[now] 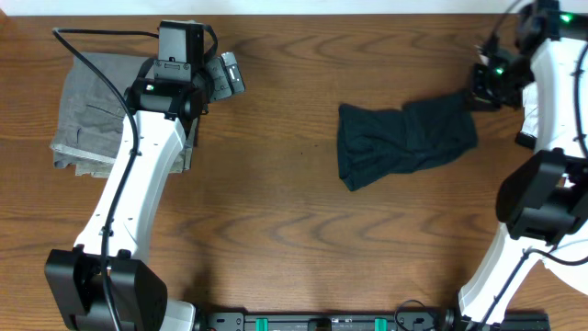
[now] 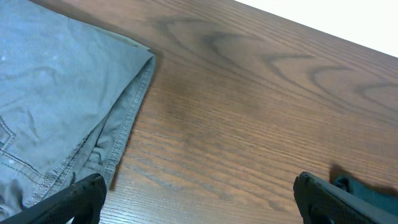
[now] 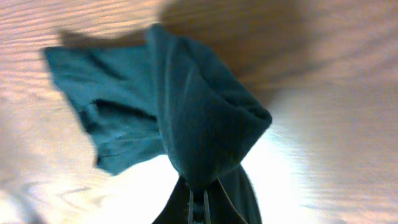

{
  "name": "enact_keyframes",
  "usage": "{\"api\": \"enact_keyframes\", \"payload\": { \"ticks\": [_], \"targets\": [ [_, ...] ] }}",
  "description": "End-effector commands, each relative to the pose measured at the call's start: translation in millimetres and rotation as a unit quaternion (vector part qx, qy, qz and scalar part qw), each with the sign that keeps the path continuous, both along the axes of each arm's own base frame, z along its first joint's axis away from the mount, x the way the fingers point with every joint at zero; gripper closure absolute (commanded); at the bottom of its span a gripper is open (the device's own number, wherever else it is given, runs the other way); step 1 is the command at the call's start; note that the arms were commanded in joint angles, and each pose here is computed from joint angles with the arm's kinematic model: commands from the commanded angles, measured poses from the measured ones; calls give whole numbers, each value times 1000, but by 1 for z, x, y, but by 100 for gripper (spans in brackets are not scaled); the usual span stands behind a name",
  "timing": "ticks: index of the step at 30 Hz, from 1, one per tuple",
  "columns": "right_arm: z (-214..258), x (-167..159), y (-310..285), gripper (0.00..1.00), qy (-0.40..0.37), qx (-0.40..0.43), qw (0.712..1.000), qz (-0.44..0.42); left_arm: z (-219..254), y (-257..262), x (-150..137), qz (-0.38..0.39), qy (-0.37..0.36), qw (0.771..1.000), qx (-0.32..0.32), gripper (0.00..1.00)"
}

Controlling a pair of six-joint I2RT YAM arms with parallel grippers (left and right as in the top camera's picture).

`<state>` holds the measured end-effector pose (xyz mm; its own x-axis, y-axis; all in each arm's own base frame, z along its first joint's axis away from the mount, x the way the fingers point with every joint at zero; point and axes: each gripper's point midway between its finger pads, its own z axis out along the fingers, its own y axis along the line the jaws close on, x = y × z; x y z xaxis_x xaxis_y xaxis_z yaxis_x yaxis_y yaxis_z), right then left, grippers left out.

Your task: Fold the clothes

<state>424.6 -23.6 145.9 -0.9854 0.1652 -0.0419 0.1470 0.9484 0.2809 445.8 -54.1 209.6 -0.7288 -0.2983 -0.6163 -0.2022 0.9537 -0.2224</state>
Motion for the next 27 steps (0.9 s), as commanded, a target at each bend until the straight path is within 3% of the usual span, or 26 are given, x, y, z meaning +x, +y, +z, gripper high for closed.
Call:
{"api": "enact_keyframes", "payload": {
  "ticks": [1, 10, 19, 22, 27],
  "targets": [
    [12, 8, 38, 99, -17, 30, 999, 31, -2, 3, 1, 5, 3, 1000, 4, 2],
    [6, 0, 102, 98, -13, -17, 993, 120, -2, 3, 1, 5, 3, 1000, 4, 2],
    [-13, -7, 154, 90, -21, -50, 980, 191, -2, 3, 1, 5, 3, 1000, 4, 2],
    [-23, -7, 168, 83, -29, -49, 977, 206, -2, 3, 1, 5, 3, 1000, 4, 2],
    [-51, -11, 189, 85, -31, -46, 973, 223, -2, 3, 1, 5, 3, 1000, 4, 2]
  ]
}}
